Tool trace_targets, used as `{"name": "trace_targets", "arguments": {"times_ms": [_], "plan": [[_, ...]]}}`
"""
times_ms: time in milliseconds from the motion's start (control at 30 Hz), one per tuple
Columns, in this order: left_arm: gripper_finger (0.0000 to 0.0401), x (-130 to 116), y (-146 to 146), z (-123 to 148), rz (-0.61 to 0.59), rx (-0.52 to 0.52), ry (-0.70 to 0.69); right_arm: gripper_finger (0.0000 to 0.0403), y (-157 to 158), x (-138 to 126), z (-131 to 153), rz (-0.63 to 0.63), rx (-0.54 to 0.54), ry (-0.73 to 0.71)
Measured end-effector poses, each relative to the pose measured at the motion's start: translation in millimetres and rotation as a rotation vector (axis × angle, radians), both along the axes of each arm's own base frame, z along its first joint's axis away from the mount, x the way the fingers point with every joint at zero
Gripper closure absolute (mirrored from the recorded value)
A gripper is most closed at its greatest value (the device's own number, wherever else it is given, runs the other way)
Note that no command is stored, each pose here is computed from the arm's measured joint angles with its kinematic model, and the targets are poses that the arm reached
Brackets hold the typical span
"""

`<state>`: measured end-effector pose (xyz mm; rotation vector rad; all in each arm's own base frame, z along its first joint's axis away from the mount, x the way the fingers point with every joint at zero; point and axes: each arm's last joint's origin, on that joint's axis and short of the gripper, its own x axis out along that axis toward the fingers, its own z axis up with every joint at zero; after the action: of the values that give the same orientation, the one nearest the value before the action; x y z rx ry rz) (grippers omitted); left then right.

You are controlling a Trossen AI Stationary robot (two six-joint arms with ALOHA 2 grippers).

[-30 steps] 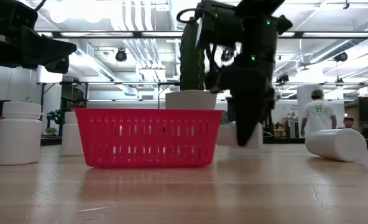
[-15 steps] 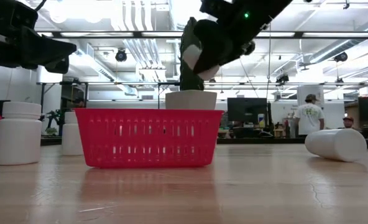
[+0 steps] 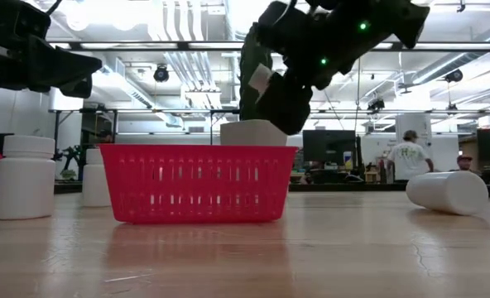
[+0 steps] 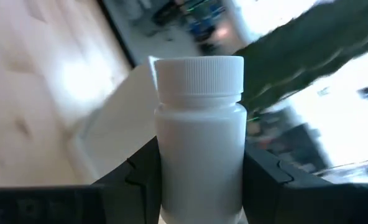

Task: Pick and place pill bottles into a basket
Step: Put the white pill bottle into the red bin

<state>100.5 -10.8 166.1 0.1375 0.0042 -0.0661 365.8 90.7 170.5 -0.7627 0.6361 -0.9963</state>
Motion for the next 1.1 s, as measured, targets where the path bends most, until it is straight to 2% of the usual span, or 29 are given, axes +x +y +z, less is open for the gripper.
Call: {"name": "trace_targets", "arguments": {"times_ms": [133,233,367,600,667,733,767,800,900,1000,1100], "plan": [[0.0399,0,0,0,0.0,0.0,0.0,0.0258,16,10,-11,-0.061,-0.18,0.12],[0.0399,0,0,0,0.0,-0.005,0.003,0.0258,21,18,-18,-0.054,-0.21,0.182],[0.0399,1,0,-1,0.0,-0.092,0.014,0.0262,16,30,-27,-0.071,-0.225,0.227],[0.0399,1,0,2,0.0,-0.125,-0.009,0.0262,9,40,-18,-0.093,-0.238,0.273],[0.0399,1,0,3,0.014,-0.219,-0.023,0.0262,10,42,-13,-0.091,-0.246,0.295],[0.0399,1,2,5,0.076,-0.361,-0.041,0.0262,10,45,-7,-0.09,-0.254,0.316],[0.0399,1,3,5,0.101,-0.394,-0.045,0.0262,11,46,-5,-0.09,-0.256,0.319],[0.0399,1,3,4,0.112,-0.383,-0.044,0.0262,11,47,-3,-0.09,-0.256,0.319],[0.0399,1,4,4,0.127,-0.242,-0.039,0.0262,12,50,3,-0.09,-0.251,0.307],[0.0399,3,3,4,0.129,0.032,-0.036,0.0262,14,53,9,-0.087,-0.257,0.322],[0.0399,4,2,4,0.102,0.352,-0.035,0.0262,15,56,15,-0.084,-0.253,0.318]]}}
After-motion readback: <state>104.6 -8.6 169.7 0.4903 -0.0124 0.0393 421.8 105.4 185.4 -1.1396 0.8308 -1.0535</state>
